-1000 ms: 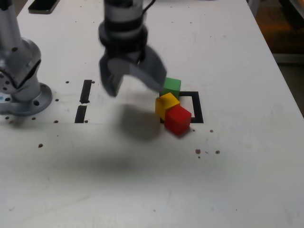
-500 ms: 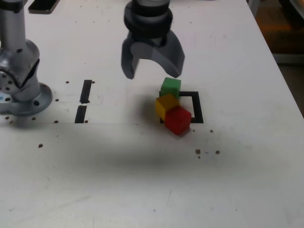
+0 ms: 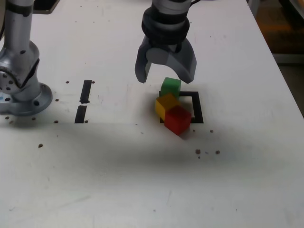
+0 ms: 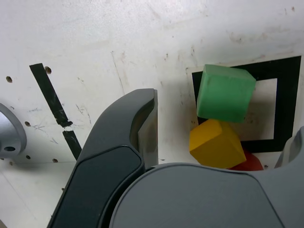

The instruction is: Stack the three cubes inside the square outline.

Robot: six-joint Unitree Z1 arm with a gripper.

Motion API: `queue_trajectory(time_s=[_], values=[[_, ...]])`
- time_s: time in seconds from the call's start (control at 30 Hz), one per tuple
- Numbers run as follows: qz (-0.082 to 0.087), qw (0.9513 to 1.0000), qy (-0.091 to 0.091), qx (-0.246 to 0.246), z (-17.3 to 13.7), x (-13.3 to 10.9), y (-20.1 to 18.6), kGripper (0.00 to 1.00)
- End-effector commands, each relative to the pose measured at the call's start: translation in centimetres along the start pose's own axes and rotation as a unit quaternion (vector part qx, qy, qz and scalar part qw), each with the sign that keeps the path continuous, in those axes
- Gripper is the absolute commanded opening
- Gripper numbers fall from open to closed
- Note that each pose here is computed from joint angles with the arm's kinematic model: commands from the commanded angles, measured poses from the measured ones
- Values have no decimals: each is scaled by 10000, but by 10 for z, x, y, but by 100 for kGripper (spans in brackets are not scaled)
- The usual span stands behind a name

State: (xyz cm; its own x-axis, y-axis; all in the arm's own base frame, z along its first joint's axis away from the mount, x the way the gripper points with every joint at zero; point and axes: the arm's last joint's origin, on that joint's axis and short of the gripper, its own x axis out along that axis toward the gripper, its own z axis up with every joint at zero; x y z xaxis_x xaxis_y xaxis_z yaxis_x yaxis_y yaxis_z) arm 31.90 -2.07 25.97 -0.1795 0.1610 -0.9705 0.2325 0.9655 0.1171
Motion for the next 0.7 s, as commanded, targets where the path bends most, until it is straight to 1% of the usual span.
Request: queue_trajectory(time_s=[0.0, 0.17, 0.37, 0.47, 0.67], values=[[-24, 10000, 44, -45, 1, 2, 4, 99], [-90, 9998, 134, -109, 1, 7, 10, 99], [-230, 9993, 277, -122, 7, 18, 11, 99], [-271, 9992, 268, -111, 10, 20, 10, 99], [-298, 9992, 236, -83, 15, 24, 7, 99]])
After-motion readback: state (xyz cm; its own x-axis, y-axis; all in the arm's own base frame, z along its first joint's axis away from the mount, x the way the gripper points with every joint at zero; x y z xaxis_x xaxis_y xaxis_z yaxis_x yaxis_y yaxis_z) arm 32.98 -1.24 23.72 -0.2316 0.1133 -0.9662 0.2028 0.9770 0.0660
